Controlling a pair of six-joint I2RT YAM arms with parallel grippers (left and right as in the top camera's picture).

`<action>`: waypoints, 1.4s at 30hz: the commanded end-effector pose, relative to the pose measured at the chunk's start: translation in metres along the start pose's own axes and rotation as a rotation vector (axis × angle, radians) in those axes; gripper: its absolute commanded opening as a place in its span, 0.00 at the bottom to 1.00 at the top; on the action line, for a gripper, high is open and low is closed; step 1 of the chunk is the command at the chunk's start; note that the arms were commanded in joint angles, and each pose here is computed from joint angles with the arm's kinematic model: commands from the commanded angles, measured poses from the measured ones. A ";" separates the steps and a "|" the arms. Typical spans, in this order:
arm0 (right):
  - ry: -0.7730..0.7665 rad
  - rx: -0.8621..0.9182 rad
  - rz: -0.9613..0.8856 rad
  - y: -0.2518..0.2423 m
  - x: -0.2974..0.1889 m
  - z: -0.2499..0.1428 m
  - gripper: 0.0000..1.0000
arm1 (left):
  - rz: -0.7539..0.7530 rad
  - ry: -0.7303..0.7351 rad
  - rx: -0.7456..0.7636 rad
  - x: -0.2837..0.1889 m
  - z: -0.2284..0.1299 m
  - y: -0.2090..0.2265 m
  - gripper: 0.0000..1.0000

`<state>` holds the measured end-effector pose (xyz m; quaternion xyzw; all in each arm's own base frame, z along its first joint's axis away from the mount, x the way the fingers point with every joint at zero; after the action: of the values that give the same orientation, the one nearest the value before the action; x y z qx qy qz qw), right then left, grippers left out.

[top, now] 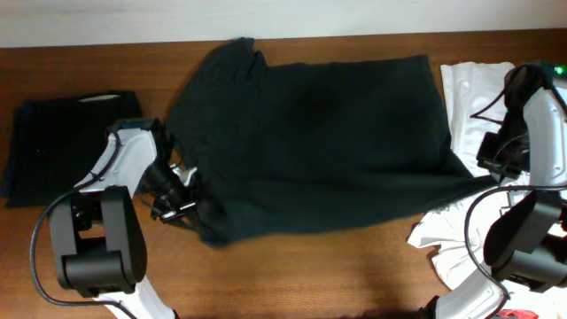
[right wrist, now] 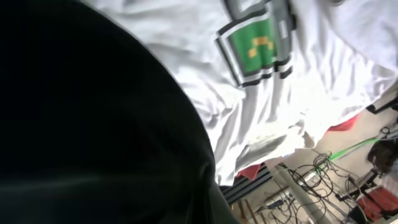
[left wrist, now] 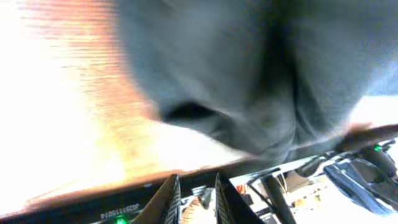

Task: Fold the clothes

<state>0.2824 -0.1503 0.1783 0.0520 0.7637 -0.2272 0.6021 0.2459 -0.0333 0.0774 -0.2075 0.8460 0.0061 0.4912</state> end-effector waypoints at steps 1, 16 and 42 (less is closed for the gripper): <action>-0.031 0.051 -0.059 -0.013 -0.003 0.002 0.04 | -0.011 -0.079 0.010 -0.014 0.010 0.005 0.21; -0.050 0.054 -0.008 -0.005 -0.003 0.006 0.04 | -0.143 -0.371 -0.123 -0.008 0.076 -0.008 0.38; -0.141 -0.072 0.109 0.050 -0.016 0.020 0.07 | -0.096 -0.449 -0.157 -0.057 0.084 -0.008 0.60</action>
<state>0.3213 -0.1140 0.1714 0.0574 0.7293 -0.1710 0.6600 0.3697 0.0189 0.0994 -0.2976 0.6556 0.1002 0.6867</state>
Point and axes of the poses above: each gripper's point midway between its finger pads, its own x axis out along the fingers, its own y axis along the line the jaws close on, z = x × y, the point moved 3 cm from there along -x, back along the fingers, and after that the axes turned 10 degrees about -x, right-handed, at the moved point
